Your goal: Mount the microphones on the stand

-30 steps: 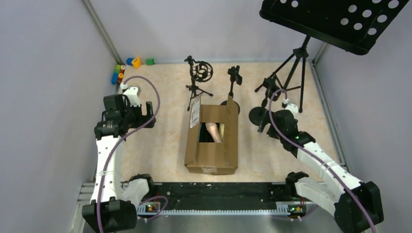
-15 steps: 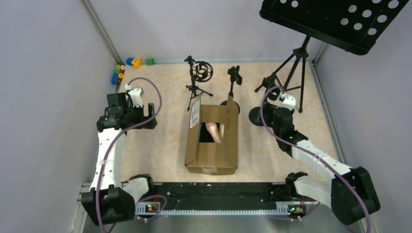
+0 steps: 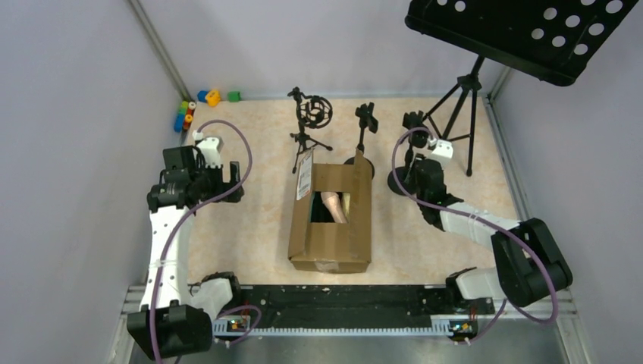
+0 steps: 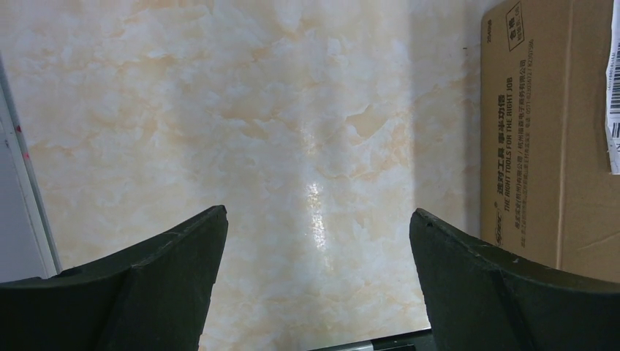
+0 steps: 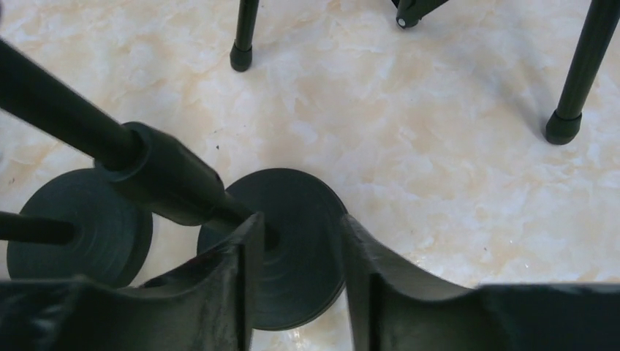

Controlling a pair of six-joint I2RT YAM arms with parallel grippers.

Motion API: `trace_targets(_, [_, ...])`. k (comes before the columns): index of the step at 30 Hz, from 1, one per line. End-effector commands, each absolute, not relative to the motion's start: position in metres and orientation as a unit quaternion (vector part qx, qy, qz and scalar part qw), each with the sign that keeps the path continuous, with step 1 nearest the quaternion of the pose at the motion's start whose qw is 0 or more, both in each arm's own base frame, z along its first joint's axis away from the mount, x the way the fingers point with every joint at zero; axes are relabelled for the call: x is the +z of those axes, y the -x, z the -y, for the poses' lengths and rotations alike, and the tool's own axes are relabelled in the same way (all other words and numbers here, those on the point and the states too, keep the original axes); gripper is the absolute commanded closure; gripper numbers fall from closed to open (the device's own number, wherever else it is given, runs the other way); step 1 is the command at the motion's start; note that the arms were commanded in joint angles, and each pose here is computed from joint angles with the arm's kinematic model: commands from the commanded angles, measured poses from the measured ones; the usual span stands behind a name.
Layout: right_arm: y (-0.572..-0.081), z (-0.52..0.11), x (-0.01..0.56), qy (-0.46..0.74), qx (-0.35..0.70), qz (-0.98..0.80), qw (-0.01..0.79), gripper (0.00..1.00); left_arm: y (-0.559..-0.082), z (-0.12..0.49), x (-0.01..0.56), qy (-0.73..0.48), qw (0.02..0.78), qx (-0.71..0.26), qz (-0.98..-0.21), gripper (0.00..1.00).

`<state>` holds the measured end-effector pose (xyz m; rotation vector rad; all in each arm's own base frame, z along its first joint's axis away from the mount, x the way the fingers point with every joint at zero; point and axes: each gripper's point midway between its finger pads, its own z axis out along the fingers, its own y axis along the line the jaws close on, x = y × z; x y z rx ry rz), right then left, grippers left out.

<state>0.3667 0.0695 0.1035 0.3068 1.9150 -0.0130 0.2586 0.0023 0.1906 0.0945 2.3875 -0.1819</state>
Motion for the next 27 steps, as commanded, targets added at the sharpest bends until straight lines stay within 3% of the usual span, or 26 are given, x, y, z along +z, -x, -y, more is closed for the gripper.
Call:
trace_targets(1, [-0.385,-0.071,0.130,-0.143,-0.009,-0.789,0.597,0.64,-0.259,-0.005,0.208,-0.051,0.391,-0.057,-0.917,0.01])
trace_targets(11, [-0.351,-0.038,0.139,-0.187,-0.059,-0.787,0.585,0.96,-0.257,-0.003,0.218,-0.066,0.402,-0.058,-0.911,0.01])
trace_targets(19, [-0.301,0.006,0.163,-0.233,-0.124,-0.769,0.583,0.97,-0.253,-0.002,0.212,-0.088,0.396,-0.057,-0.912,0.01])
trace_targets(21, [-0.298,0.002,0.164,-0.226,-0.108,-0.771,0.585,0.92,-0.252,-0.002,0.212,-0.091,0.395,-0.055,-0.912,0.01])
trace_targets(27, [-0.307,-0.032,0.148,-0.168,-0.032,-0.800,0.575,0.51,-0.249,0.000,0.215,-0.098,0.399,-0.059,-0.910,0.01])
